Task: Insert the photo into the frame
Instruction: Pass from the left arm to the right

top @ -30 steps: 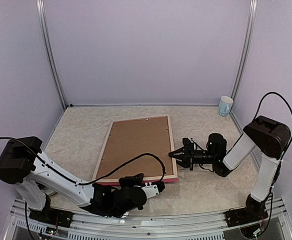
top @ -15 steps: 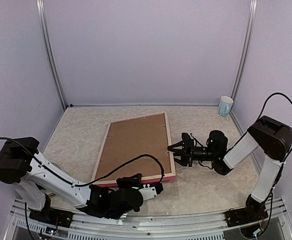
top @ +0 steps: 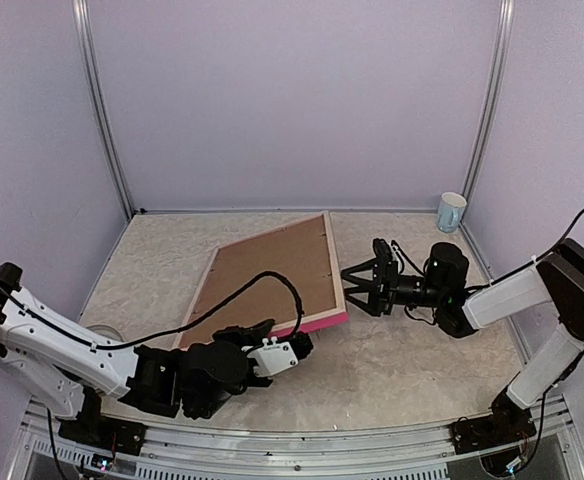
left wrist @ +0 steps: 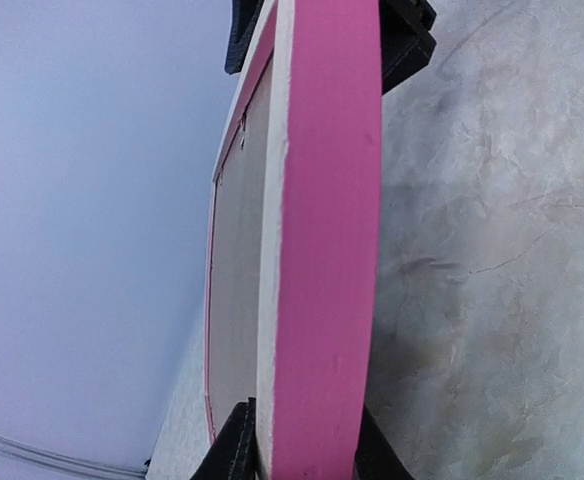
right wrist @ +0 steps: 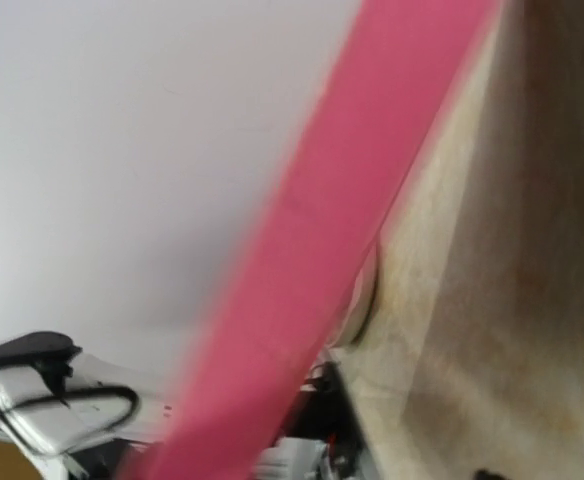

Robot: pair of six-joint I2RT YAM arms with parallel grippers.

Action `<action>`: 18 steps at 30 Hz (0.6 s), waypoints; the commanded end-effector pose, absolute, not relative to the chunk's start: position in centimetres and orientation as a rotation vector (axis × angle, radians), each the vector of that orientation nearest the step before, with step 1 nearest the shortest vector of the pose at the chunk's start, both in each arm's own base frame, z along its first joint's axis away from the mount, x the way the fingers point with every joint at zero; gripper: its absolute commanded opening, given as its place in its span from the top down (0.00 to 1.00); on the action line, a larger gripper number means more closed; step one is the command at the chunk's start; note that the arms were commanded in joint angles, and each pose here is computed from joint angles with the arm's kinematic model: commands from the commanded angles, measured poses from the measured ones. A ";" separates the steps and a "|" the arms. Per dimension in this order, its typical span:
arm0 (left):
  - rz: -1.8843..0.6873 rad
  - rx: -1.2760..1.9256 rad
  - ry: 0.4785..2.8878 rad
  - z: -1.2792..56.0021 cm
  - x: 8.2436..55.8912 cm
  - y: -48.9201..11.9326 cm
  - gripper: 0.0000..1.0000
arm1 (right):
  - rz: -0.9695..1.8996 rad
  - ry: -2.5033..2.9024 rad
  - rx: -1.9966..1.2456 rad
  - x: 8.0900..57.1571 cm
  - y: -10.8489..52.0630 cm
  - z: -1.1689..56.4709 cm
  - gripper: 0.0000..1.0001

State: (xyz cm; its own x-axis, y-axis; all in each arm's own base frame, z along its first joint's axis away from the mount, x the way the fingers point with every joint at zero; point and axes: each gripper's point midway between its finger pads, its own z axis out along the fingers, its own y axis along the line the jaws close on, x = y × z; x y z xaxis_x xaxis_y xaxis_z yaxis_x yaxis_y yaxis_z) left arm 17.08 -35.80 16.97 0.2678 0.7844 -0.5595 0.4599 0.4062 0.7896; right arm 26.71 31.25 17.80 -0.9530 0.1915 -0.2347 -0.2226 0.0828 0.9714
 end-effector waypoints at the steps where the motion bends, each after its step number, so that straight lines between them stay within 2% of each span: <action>1: 0.064 0.848 1.396 25.3 18.3 -34.8 1.00 | 1.843 2.035 -0.073 27.5 29.5 18.7 0.14; 4: 0.021 0.824 1.380 27.0 18.4 -34.2 1.00 | 1.794 1.976 -0.131 28.3 28.4 21.2 0.01; 11: -0.166 0.766 1.340 31.2 18.2 -32.7 1.00 | 1.531 1.968 -0.227 29.7 26.9 23.6 0.01; 18: -0.347 0.689 1.319 34.3 18.3 -30.9 1.00 | 1.498 2.003 -0.224 29.5 26.6 22.1 0.01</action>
